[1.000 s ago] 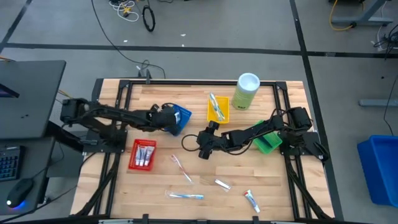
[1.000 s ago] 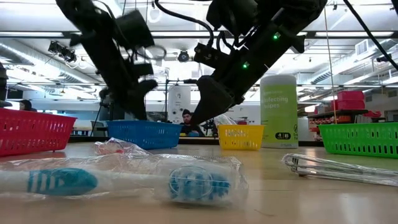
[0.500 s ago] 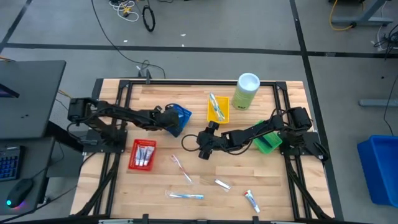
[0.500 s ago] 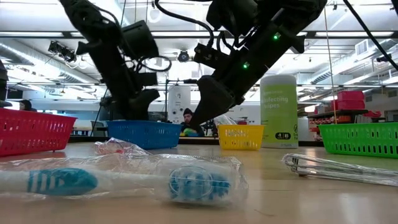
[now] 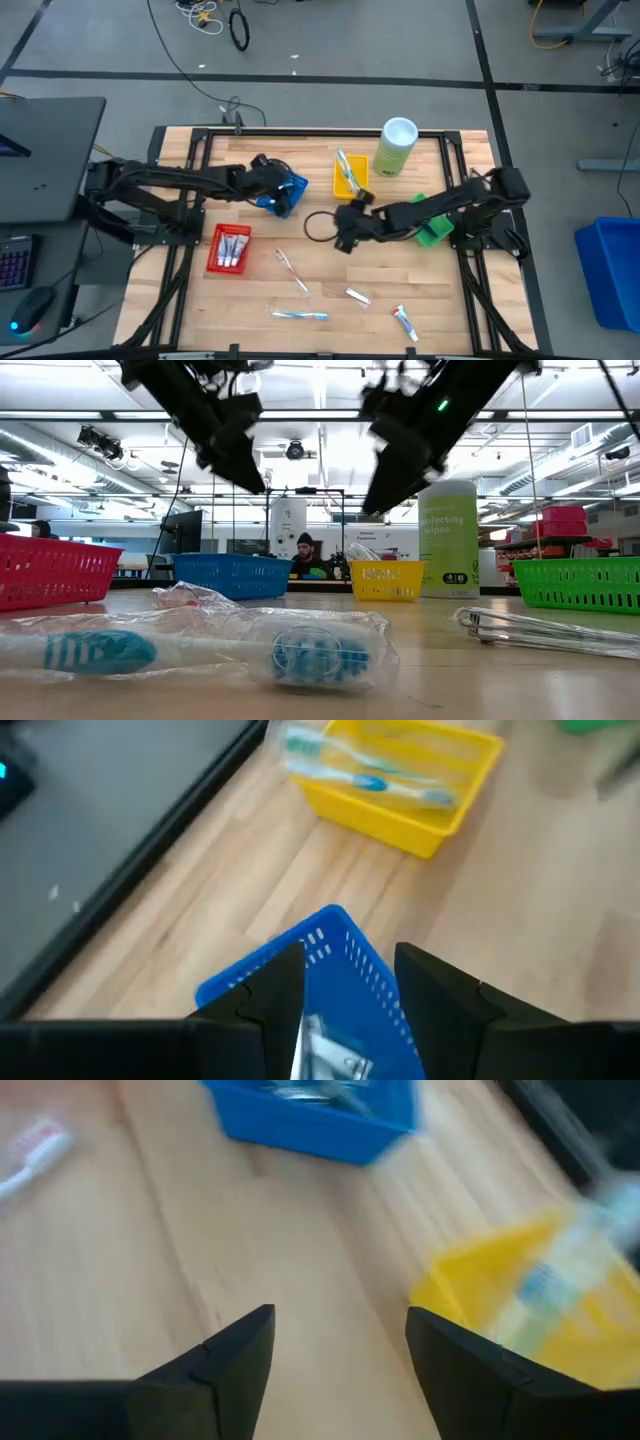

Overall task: Pick & Place Travel size toiletries
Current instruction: Put the red toothbrush into the yellow basket

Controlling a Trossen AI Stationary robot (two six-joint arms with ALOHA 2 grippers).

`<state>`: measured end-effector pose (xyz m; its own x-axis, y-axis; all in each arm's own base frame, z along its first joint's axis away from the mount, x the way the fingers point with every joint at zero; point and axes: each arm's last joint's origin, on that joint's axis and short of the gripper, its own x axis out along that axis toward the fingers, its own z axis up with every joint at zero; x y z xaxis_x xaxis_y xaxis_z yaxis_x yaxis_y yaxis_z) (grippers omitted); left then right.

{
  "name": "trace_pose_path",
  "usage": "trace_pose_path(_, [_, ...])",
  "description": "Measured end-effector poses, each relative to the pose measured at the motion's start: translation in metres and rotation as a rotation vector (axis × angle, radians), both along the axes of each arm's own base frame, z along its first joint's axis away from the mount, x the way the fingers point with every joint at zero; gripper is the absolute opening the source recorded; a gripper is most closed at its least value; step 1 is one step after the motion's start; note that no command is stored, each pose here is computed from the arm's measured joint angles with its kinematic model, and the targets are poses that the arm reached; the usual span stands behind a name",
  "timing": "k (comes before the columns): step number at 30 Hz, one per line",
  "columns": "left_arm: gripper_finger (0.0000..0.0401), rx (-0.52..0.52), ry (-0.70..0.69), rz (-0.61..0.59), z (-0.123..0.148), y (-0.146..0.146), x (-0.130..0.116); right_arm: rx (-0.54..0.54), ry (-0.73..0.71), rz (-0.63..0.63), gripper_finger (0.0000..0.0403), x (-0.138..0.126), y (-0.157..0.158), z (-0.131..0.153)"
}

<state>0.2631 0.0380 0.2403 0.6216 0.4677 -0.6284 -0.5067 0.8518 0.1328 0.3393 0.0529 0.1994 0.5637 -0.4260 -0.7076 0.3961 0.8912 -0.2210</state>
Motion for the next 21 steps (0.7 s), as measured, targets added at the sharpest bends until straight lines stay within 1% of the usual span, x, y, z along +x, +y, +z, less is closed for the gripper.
trace_pose_path(2, [0.0167,0.017,-0.013,-0.059,0.007,-0.003,-0.002,0.036,-0.010,-0.070,0.0233,-0.015,0.001,0.014])
trace_pose_path(5, [0.0167,0.006,-0.010,-0.150,0.008,-0.009,-0.005,0.099,-0.032,-0.146,0.0227,-0.032,0.004,0.031])
trace_pose_path(8, [0.0167,-0.014,0.017,-0.236,0.000,-0.015,-0.007,0.155,-0.040,-0.164,0.0221,-0.044,0.009,0.041])
trace_pose_path(13, [0.0167,-0.072,0.022,-0.390,-0.016,-0.029,-0.005,0.262,-0.055,-0.156,0.0212,-0.045,0.021,0.041])
trace_pose_path(15, [0.0167,-0.098,-0.024,-0.485,-0.021,-0.035,-0.003,0.293,-0.050,-0.146,0.0208,-0.043,0.026,0.037])
trace_pose_path(18, [0.0167,-0.165,-0.031,-0.619,-0.030,-0.046,-0.003,0.308,-0.060,-0.148,0.0201,-0.041,0.031,0.034])
trace_pose_path(21, [0.0167,-0.211,-0.025,-0.696,-0.041,-0.057,-0.004,0.308,-0.054,-0.142,0.0195,-0.039,0.034,0.030])
